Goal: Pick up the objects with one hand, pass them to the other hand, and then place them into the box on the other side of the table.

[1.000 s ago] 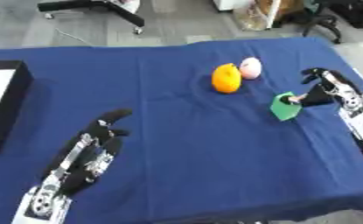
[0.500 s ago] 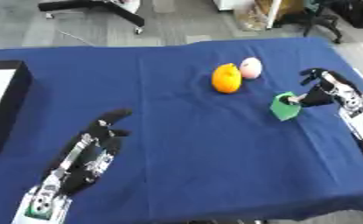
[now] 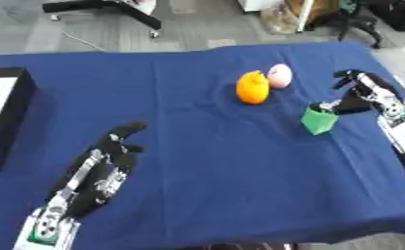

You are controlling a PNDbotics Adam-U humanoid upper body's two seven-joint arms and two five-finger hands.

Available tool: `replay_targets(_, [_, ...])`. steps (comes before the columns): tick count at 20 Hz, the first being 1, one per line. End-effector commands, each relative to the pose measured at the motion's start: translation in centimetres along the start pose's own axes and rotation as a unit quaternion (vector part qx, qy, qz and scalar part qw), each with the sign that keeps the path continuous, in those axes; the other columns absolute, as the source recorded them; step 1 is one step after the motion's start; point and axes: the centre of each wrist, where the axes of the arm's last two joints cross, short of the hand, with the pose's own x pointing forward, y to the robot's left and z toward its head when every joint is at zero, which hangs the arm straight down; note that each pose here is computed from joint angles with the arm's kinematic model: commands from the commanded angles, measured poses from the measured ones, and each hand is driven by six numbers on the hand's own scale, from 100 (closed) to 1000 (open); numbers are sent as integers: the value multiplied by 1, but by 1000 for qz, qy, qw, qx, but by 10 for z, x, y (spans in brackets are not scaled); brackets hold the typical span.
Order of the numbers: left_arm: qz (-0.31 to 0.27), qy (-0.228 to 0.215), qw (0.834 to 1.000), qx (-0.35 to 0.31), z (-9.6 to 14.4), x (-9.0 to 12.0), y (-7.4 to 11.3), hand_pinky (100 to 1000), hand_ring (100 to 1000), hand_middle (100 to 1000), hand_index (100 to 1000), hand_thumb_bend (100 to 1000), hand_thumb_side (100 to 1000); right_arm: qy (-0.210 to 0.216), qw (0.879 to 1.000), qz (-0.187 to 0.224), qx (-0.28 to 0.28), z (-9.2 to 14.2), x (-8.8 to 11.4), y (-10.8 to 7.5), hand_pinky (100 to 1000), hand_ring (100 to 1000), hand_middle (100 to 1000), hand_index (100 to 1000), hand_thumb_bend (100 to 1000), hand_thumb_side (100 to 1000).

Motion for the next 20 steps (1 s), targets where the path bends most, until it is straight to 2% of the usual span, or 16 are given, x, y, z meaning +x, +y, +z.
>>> replay_targets(1, [-7, -6, 1000, 2, -1, 4, 4, 812, 1000, 893, 948, 156, 758, -9, 1000, 12, -20, 2, 5, -22, 629, 476, 675, 868, 665, 236])
replay_targets(20, [-7, -7, 1000, 3, -1, 4, 5, 812, 1000, 893, 949, 153, 767, 21, 998, 45, 46, 5, -9, -9, 651, 514, 688, 877, 619, 206])
